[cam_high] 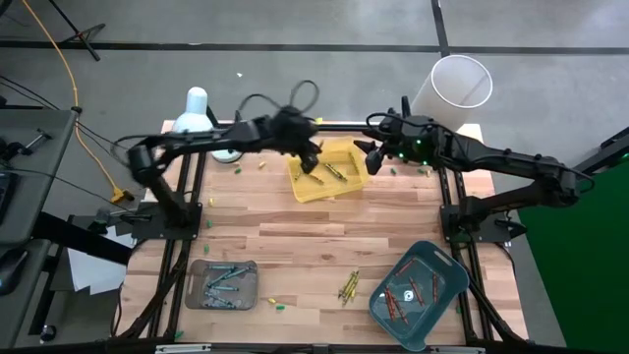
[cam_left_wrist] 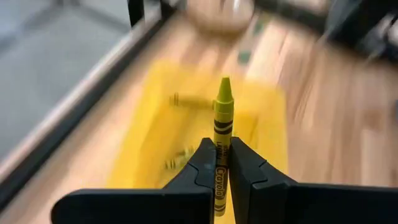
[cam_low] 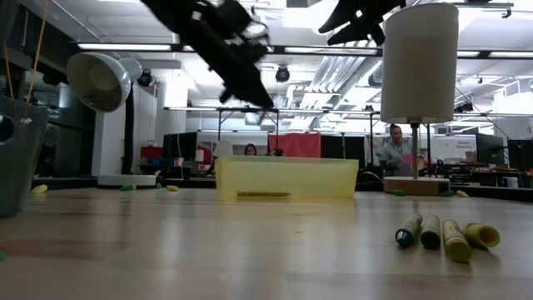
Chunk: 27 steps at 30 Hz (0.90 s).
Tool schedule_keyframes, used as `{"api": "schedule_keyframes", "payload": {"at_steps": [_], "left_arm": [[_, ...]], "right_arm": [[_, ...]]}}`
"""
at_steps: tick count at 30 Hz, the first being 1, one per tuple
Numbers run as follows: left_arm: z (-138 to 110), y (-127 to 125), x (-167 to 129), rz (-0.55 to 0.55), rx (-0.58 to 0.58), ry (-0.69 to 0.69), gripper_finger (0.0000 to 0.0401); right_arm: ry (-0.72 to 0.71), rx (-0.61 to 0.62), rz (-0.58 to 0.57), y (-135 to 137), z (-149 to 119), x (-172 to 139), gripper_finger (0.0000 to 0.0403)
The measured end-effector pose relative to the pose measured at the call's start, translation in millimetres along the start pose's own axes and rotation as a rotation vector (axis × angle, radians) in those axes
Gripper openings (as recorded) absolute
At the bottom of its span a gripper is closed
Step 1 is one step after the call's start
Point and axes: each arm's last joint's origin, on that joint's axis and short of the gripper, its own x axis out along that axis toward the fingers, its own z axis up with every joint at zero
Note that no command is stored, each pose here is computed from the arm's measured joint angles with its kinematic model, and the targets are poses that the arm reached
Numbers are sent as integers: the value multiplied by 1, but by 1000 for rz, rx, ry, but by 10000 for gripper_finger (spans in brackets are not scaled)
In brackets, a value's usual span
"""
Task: Sort crayons
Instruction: Put the yellow green crayon into the yellow bin
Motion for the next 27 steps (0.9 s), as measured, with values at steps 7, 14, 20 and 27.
{"api": "schedule_keyframes", "payload": {"at_steps": [7, 14, 20, 27], "left_arm": [[-10, 11, 66, 28, -130, 360, 1], [-35, 23, 105, 67, -238, 492, 1], [-42, 33, 118, 178, -301, 463, 1], [-35, 35, 122, 217, -338, 375, 1]], "right_arm": [[32, 22, -8, 0, -3, 1, 188], [36, 35, -9, -1, -4, 1, 188], [37, 53, -10, -1, -4, 1, 188], [38, 69, -7, 0, -4, 1, 188]]}}
